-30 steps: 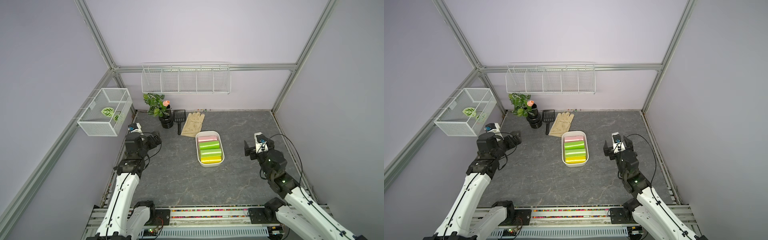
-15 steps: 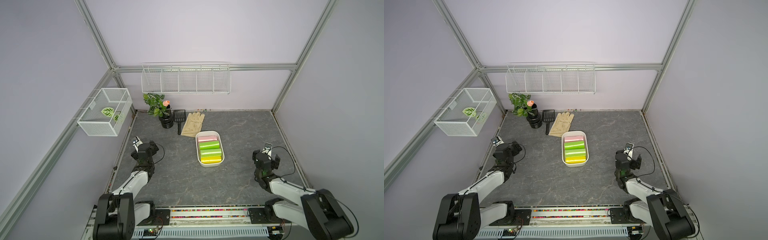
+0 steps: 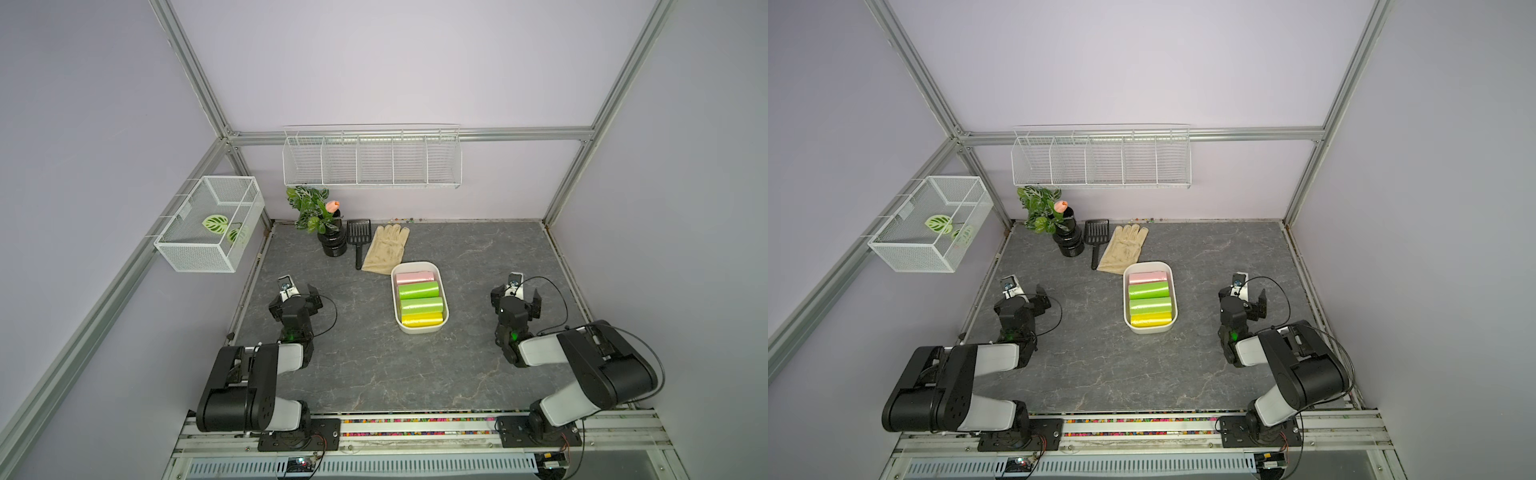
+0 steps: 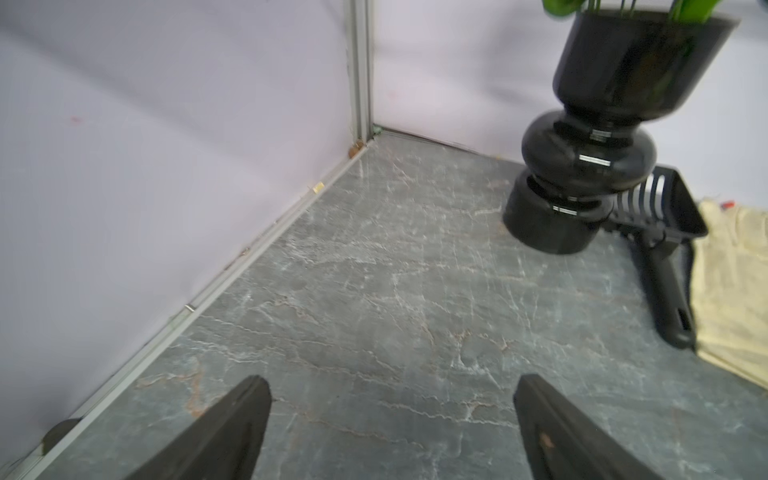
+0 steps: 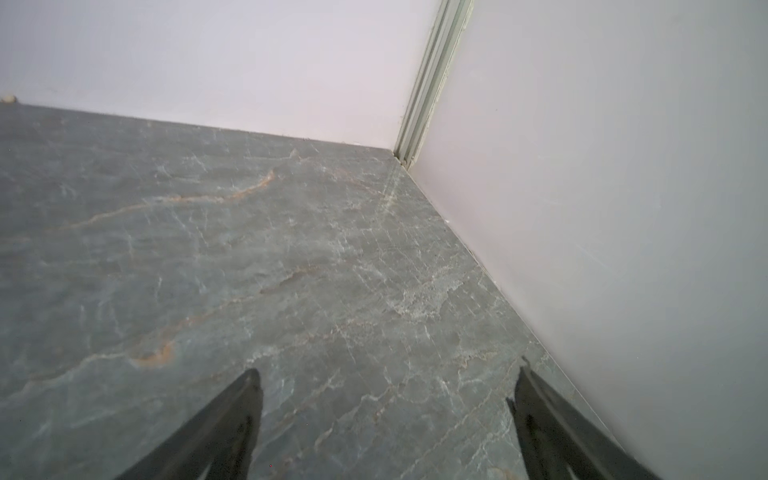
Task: Put the roll of trash bags into the storage box
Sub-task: Reset both arms
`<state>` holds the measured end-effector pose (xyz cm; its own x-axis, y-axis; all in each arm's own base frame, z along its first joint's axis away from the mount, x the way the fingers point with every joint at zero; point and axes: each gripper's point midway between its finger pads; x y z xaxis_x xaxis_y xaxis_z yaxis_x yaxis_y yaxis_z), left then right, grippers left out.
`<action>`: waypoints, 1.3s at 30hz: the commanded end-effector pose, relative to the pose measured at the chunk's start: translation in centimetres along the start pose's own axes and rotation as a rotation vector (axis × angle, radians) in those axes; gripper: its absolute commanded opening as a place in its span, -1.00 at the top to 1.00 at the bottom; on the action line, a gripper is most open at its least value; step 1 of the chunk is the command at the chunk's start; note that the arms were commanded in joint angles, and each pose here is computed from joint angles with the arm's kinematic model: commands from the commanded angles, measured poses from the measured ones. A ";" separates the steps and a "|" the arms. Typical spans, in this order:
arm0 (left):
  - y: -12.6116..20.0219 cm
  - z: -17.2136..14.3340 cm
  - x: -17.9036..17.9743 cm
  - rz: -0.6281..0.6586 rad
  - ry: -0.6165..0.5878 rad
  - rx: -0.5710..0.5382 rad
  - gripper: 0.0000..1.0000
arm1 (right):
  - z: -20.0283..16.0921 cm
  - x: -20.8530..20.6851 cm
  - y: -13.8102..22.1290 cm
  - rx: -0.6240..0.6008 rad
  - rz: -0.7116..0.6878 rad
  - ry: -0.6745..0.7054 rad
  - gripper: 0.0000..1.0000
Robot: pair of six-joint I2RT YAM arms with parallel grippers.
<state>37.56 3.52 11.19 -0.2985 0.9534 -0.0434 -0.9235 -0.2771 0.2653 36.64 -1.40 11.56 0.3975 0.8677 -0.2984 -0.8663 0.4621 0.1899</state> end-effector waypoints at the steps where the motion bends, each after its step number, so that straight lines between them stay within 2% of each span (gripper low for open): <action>1: -1.2 1.4 -0.5 -0.036 0.013 -0.058 -0.93 | 0.9 0.0 -0.7 0.003 0.032 -0.020 -0.91; 2: -0.8 1.8 -0.5 -0.044 0.008 -0.118 -0.93 | 0.7 0.1 -1.0 0.023 0.051 -0.023 -0.90; 5: -1.3 1.3 -0.6 -0.039 0.019 -0.029 -0.99 | 0.3 0.3 -1.6 0.058 0.098 -0.041 -0.88; 7: -1.0 1.5 -0.7 -0.055 0.004 -0.086 -1.00 | 0.2 0.2 -1.8 0.062 0.108 -0.058 -0.87; 10: -1.2 1.5 -0.6 -0.042 0.018 -0.046 -1.00 | -0.2 0.1 -1.6 0.052 0.140 -0.087 -0.84; 11: -1.3 1.3 -0.6 -0.043 0.018 -0.036 -1.00 | -0.9 0.6 -1.5 0.072 0.183 -0.084 -0.94; 13: -1.1 1.4 -0.7 -0.042 0.007 -0.060 -1.00 | -0.7 2.1 -1.7 -0.020 0.257 -0.055 -0.96; 16: -1.2 1.4 -0.6 -0.022 0.014 -0.050 -1.00 | -1.2 1.8 -1.3 0.066 0.252 -0.059 -0.96; 19: -1.2 1.4 -0.6 -0.020 0.012 -0.047 -1.00 | -1.0 1.8 -1.8 0.033 0.242 -0.065 -0.97; 39: -1.3 1.3 -0.6 -0.026 0.015 -0.040 -1.00 | -1.1 1.8 -2.0 0.053 0.250 -0.071 -0.97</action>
<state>38.93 3.31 11.55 -0.2723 0.9605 -0.0568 -0.9388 -0.2523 0.2344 38.39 -0.86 9.03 0.1867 0.9641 -0.1887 -0.9188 0.2394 0.3139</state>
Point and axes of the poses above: each gripper's point midway between its finger pads, its own y axis back along the fingers, its own x axis along the line the jaws close on, z = x × y, and after that the axes turned 1 degree about y, right-handed
